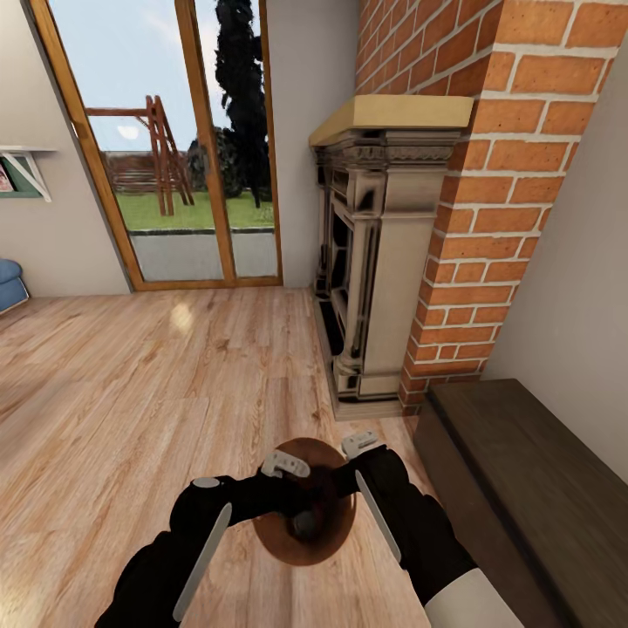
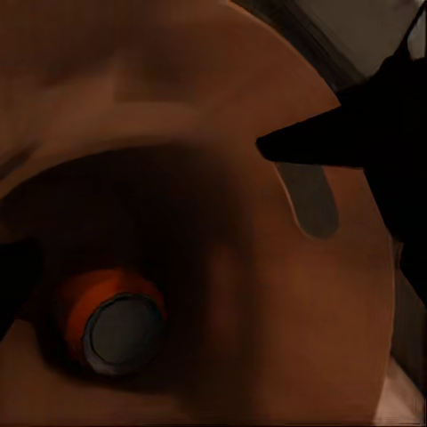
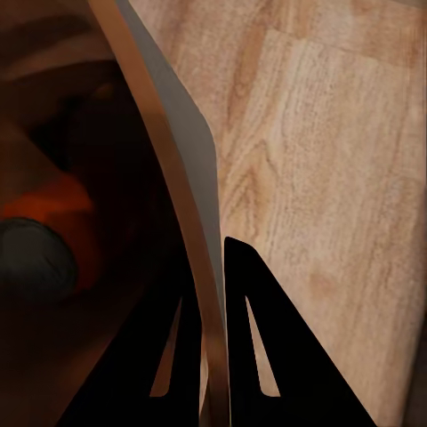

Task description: Put the three can of soda from the living room inside the tash can in the kitchen.

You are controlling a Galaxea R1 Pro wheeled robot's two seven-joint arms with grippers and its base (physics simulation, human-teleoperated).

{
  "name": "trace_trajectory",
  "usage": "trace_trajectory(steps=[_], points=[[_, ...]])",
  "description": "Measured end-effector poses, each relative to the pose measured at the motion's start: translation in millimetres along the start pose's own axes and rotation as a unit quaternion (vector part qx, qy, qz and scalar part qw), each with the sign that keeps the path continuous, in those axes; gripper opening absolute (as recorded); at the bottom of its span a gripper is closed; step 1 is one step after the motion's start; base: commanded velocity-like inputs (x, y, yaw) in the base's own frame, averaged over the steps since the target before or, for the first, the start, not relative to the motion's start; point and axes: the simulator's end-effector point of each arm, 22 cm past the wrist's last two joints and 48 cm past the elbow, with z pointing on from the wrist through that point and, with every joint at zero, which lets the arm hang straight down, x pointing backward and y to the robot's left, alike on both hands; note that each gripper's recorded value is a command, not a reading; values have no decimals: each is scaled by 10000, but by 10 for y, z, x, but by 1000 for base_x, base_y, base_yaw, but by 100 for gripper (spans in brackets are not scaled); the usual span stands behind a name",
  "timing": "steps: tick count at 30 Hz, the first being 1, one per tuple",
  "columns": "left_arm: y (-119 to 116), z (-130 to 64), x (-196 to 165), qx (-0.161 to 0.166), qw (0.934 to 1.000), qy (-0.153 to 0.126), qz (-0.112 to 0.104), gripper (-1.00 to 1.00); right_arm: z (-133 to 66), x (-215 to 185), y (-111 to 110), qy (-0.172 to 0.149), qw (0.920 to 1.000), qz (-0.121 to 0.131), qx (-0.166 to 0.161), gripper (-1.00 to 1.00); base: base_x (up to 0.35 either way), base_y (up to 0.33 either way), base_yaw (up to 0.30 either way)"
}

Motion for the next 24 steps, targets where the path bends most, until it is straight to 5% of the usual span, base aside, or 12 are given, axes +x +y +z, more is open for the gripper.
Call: trace_trajectory(steps=[6,10,16,24], points=[[358,-300,43,37,10000,53,-71,100,6,12,-25,13,10000,11,18,-100,0,0,0],[947,-746,-65,-145,9982,-246,-519,100,8,18,-40,18,10000,28,21,-100,0,0,0],[1677,-1341,-129,-706,9932,-531,-753,100,12,25,-51,28,10000,35,31,-100,0,0,0],[1894,-1894,-286,-400,9898,-1013,-916,100,25,46,-53,56,10000,45,25,-100,0,0,0]])
